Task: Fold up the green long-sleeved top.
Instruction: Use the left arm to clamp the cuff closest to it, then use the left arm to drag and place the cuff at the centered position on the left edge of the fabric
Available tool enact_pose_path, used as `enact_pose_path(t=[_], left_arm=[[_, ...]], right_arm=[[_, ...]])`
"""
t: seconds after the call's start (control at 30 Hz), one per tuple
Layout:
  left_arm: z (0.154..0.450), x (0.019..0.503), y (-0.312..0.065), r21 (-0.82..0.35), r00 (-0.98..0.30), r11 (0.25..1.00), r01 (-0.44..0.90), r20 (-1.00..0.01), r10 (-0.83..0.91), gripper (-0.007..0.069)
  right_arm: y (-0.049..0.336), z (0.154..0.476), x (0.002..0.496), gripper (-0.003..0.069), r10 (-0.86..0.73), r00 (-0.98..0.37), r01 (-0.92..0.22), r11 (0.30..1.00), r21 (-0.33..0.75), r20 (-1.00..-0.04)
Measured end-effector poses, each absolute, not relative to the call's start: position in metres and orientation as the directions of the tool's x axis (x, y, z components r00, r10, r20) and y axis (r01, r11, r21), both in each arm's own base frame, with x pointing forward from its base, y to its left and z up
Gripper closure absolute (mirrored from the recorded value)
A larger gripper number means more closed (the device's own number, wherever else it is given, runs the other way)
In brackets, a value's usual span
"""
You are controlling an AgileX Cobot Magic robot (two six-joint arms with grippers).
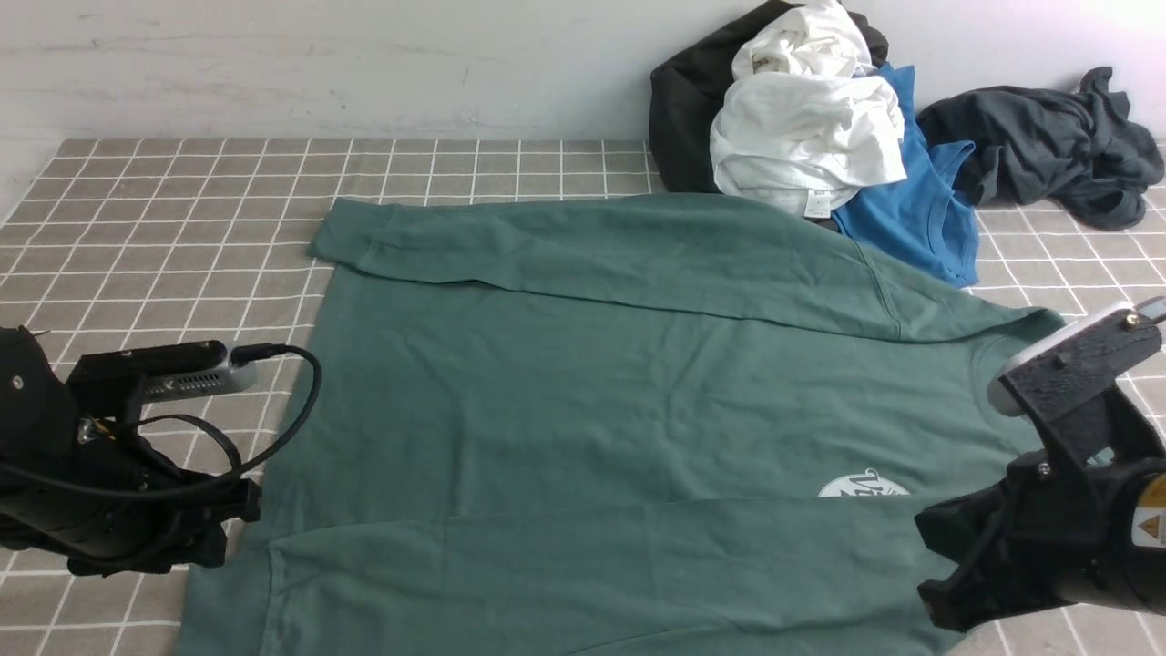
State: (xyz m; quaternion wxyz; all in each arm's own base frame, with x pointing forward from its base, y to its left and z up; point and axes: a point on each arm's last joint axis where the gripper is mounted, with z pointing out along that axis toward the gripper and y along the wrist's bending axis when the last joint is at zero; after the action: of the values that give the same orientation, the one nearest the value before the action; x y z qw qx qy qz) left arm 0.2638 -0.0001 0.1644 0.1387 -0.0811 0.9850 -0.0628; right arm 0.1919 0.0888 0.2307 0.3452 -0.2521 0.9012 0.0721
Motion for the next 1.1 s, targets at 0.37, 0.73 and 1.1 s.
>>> enact_pose_path(t=[0.37,0.73,1.1], left_arm=[[0.147,0.269,0.000,-0.147,-0.961,0.976,-0.161,-0.204,-0.189,0.0314],[0.203,0.262,-0.004,-0.176,-0.919,0.982,-0.074,-0.371,-0.136,0.0613],[0.266,0.310,-0.001,-0.100,-0.785,0.993,0.063,-0.619,-0.012,0.0613]], right_arm=[[0.089,0.231,0.192,0.0669,-0.402,-0.629,-0.503,0.863,-0.046,-0.665],[0.089,0.231,0.193,0.0669,-0.402,-0.627,-0.503,0.863,-0.047,-0.667],[0.089,0.232,0.193,0.0669,-0.417,-0.616,-0.514,0.855,-0.060,-0.668]])
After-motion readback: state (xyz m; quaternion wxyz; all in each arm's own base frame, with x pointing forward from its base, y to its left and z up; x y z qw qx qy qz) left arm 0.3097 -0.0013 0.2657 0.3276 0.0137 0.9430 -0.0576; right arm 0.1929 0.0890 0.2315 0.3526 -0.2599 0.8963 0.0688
